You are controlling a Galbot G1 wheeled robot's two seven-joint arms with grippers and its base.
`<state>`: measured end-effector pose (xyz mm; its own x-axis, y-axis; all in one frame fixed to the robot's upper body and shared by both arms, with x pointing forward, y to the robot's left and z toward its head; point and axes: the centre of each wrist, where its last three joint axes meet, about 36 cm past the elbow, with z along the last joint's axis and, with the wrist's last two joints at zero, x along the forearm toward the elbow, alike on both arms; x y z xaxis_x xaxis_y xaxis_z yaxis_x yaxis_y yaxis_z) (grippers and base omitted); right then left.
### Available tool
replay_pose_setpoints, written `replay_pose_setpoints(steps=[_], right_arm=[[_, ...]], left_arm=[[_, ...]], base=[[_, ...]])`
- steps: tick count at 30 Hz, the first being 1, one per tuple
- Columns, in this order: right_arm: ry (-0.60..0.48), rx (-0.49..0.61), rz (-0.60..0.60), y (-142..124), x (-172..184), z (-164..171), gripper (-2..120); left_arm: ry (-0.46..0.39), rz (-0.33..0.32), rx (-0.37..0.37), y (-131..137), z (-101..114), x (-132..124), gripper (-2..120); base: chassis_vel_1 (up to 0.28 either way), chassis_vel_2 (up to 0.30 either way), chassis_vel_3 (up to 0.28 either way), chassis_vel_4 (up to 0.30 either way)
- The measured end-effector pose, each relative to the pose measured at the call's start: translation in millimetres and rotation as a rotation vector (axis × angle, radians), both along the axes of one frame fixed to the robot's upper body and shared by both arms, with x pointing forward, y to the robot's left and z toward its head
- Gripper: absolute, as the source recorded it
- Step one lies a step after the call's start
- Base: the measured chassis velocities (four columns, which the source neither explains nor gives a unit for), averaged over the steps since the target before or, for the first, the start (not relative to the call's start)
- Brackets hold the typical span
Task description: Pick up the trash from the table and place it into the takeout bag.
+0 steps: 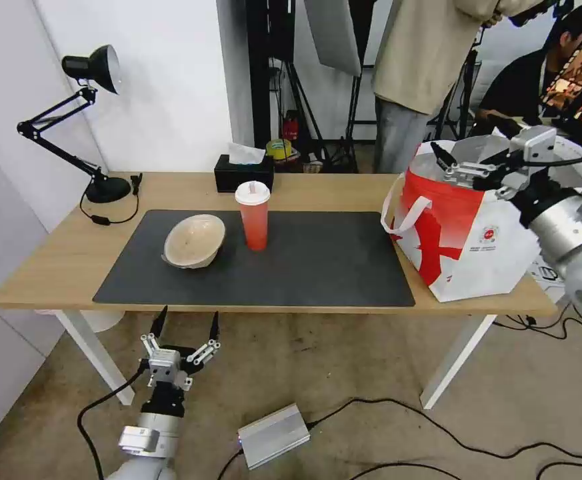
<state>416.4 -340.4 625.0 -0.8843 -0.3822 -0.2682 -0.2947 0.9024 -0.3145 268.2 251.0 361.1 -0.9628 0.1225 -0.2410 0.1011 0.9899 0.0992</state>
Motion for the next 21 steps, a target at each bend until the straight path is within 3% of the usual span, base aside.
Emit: replay_pose_setpoints(steps=[11,21], right_arm=[[0.006,0.063,0.049,15.6,-23.6,-69.8,100],[-0.015,0.062,0.057,18.8,-42.5,-100.3,100]], left_arm=[[-0.034,-0.024,0.015,7.7,16.4,12.7,100],[-0.065,0.001,0.015,-8.0,38.9,16.6,100]], base=[[0.0,0.0,0.0,0.0],[0.0,0.0,0.0,0.0]])
